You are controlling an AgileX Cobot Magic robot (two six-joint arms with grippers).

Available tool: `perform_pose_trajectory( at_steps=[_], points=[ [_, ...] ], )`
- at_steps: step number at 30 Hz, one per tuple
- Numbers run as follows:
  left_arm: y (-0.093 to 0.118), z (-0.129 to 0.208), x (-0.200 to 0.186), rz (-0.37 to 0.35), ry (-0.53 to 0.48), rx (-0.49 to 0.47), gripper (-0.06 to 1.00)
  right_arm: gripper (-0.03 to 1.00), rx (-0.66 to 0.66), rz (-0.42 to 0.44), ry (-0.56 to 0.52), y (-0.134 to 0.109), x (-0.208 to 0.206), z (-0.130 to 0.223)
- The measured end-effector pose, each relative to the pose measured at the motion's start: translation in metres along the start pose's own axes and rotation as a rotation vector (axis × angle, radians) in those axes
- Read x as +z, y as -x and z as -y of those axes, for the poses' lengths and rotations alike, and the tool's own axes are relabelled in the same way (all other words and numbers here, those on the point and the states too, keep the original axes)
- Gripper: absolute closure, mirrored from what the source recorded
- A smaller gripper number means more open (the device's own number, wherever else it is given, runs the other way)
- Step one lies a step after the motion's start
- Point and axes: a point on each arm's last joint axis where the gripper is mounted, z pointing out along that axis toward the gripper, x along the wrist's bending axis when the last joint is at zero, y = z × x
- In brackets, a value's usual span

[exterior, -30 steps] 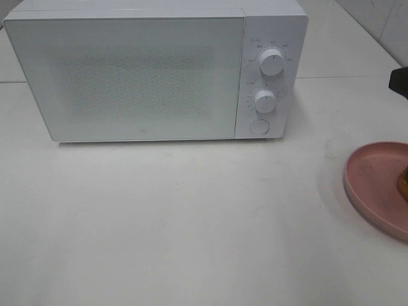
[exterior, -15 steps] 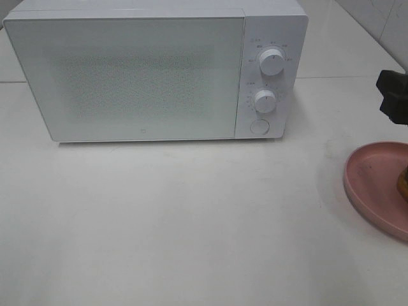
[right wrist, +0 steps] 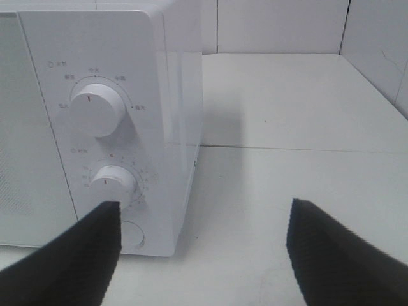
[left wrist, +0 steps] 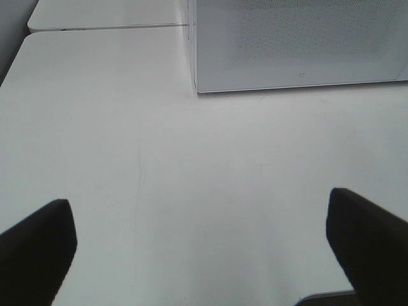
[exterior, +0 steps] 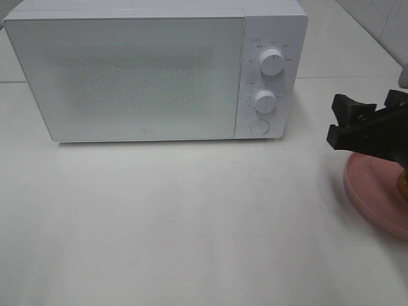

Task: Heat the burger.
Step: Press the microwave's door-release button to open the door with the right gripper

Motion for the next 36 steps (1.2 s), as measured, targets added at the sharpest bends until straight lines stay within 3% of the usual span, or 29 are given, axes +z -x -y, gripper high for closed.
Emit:
perform_pose_trajectory(
  at_steps=[6,20,34,36],
  points=[
    [0.000,0.000,0.000,0.000,0.000,0.000,-0.05,0.26,-0.020,-0.001,0.024,-0.023,0.000,0.011],
    [0.000,0.000,0.000,0.000,0.000,0.000,-0.05,0.26,-0.045,-0.025,-0.085,-0.063,0.010,0.037],
    [0.000,0.000,0.000,0.000,0.000,0.000,-0.05,0.26,-0.036,-0.007,-0.085,-0.064,0.013,0.037],
    [0.000,0.000,0.000,0.000,0.000,0.000,-0.05,0.26,0.023,-0.004,-0.084,-0.064,0.014,0.037]
  ],
)
